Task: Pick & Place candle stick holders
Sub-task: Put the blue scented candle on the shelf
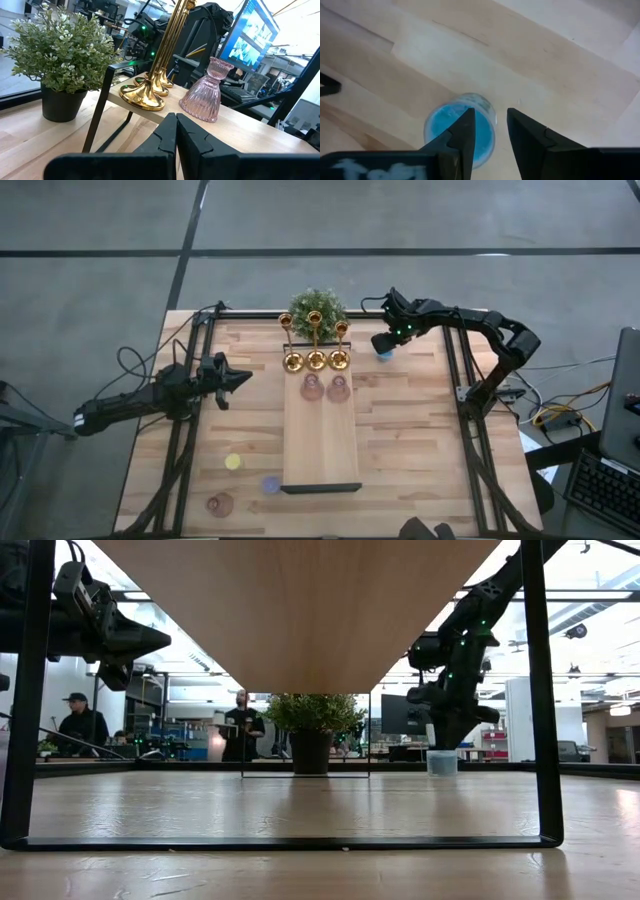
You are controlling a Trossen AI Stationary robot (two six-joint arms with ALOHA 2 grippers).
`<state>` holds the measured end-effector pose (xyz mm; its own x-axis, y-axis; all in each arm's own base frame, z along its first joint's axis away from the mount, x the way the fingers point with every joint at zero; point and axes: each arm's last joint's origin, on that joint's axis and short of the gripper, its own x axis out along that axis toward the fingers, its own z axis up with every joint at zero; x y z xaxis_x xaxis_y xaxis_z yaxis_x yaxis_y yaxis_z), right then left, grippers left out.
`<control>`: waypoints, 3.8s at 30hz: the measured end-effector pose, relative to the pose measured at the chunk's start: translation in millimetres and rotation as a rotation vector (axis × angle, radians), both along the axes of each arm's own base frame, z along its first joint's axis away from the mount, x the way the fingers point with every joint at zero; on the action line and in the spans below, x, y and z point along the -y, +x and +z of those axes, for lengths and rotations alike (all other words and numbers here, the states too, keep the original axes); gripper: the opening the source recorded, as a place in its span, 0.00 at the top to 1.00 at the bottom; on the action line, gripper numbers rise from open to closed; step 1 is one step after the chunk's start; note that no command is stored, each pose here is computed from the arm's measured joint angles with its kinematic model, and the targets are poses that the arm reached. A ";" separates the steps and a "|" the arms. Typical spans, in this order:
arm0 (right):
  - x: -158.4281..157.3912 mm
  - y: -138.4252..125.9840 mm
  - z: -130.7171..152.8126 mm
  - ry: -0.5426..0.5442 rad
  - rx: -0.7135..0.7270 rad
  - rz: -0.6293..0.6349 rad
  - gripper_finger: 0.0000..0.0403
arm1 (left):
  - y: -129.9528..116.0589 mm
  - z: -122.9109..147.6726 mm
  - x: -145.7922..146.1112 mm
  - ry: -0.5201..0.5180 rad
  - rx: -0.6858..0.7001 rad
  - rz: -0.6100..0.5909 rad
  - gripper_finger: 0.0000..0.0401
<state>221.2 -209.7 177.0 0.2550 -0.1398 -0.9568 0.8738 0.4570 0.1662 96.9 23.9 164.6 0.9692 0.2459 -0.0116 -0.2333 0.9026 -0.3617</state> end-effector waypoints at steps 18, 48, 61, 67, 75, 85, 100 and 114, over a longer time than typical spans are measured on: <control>-1.6 -3.1 -5.6 -0.006 -0.031 0.007 0.96 | 0.0 0.0 0.0 0.000 0.000 0.000 0.98; -60.0 -14.2 67.2 0.036 -0.025 0.117 0.98 | 0.0 0.0 0.0 0.000 0.000 0.000 0.98; -159.8 -13.7 117.6 0.083 0.156 0.063 0.98 | 0.0 0.0 0.0 0.000 0.000 0.000 0.98; -201.3 2.4 130.2 0.079 0.185 0.056 0.98 | 0.0 0.0 0.0 0.000 0.000 0.000 0.98; -243.3 36.4 148.7 0.104 0.204 0.073 0.98 | 0.0 0.0 0.0 0.000 0.000 0.000 0.98; -271.0 96.9 160.7 0.098 0.127 0.123 0.98 | 0.0 0.0 0.0 0.000 0.000 0.000 0.98; -286.6 147.5 161.0 0.016 -0.005 0.185 0.98 | 0.0 0.0 0.0 0.000 0.000 0.000 0.98; -290.4 159.8 150.1 -0.004 -0.077 0.244 0.98 | 0.0 0.0 0.0 0.000 0.000 0.000 0.98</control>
